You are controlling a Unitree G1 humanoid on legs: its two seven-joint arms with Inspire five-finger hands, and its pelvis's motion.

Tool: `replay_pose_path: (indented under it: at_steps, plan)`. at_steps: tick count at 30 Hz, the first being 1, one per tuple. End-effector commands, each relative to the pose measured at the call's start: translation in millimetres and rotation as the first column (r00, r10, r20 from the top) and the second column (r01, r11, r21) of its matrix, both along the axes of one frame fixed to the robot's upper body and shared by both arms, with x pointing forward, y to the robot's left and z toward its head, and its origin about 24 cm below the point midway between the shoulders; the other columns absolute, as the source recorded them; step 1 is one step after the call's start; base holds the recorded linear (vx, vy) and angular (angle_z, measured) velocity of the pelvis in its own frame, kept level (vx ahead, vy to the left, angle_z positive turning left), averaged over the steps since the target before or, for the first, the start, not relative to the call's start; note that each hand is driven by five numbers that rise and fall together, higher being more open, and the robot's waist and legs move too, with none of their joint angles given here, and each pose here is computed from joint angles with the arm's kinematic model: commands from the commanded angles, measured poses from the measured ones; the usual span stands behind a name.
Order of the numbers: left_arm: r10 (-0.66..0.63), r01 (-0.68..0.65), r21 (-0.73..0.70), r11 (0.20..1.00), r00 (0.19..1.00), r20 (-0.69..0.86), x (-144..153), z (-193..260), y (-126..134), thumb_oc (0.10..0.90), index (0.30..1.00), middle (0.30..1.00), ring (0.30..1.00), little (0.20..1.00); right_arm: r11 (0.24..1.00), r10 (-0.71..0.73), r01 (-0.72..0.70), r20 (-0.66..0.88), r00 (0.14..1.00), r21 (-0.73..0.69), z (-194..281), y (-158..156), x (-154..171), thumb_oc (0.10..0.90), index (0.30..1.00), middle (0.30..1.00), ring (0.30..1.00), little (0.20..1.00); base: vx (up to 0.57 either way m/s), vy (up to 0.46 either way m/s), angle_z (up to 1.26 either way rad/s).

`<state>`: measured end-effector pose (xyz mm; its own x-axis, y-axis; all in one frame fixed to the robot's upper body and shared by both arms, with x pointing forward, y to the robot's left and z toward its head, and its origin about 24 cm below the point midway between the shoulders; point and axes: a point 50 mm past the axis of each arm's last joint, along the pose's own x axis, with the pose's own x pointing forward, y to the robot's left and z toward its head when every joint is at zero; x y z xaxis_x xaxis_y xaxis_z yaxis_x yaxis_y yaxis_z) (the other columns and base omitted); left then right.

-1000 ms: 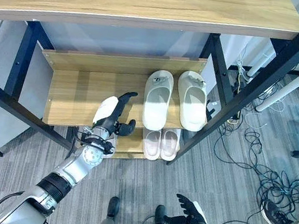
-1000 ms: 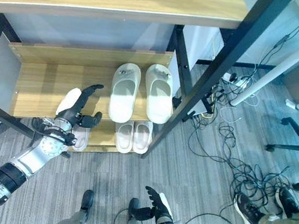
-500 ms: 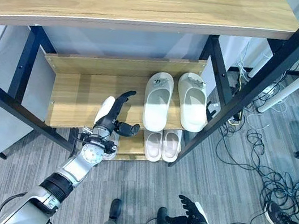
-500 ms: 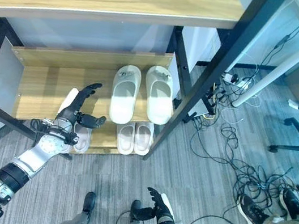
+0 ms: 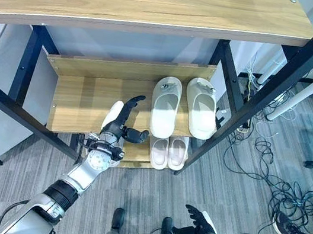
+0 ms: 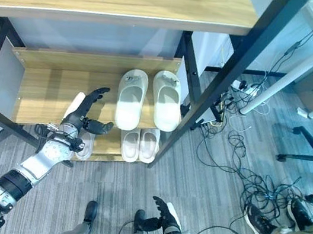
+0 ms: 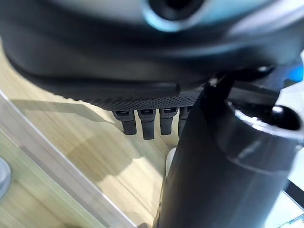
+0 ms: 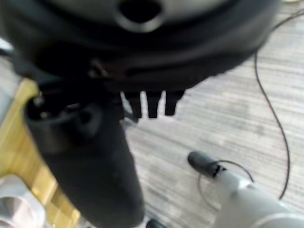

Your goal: Arrange the slippers neatly on the shoe rack.

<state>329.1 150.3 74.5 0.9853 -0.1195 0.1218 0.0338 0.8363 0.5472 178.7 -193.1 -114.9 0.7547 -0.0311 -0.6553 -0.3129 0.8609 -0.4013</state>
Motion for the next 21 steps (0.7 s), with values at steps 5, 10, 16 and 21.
replay_pose_path:
  at_steps: [5, 10, 16, 21]
  plan:
    - [-0.219, 0.229, -0.080, 0.970, 0.969, 0.118, 9.5, 39.7, -52.8, 0.800, 0.900, 0.900, 0.900, 0.900, 1.000, 0.001, 0.000, 0.085, 0.996, -0.018, 12.2, -8.7, 13.1, 0.800, 0.900, 0.900, 0.900, 0.900, 0.00, 0.000, 0.00]
    - [-0.232, 0.245, -0.111, 0.963, 0.965, 0.120, 9.7, 42.8, -56.7, 0.800, 0.900, 0.900, 0.900, 0.900, 1.000, 0.005, -0.003, 0.084, 0.996, -0.016, 12.2, -7.5, 14.4, 0.800, 0.900, 0.900, 0.900, 0.900, 0.00, 0.000, 0.00]
    - [-0.246, 0.261, -0.103, 0.960, 0.960, 0.135, 12.1, 48.8, -61.3, 0.800, 0.900, 0.900, 0.900, 0.900, 1.000, 0.000, 0.001, 0.077, 0.997, -0.023, 11.2, -8.9, 14.4, 0.800, 0.900, 0.900, 0.900, 0.900, 0.00, 0.000, 0.00]
    - [-0.269, 0.285, -0.103, 0.953, 0.952, 0.143, 12.3, 51.8, -69.5, 0.800, 0.900, 0.900, 0.900, 0.900, 1.000, 0.003, -0.001, 0.076, 0.997, -0.021, 10.9, -7.8, 15.0, 0.800, 0.900, 0.900, 0.900, 0.900, 0.00, 0.000, 0.00]
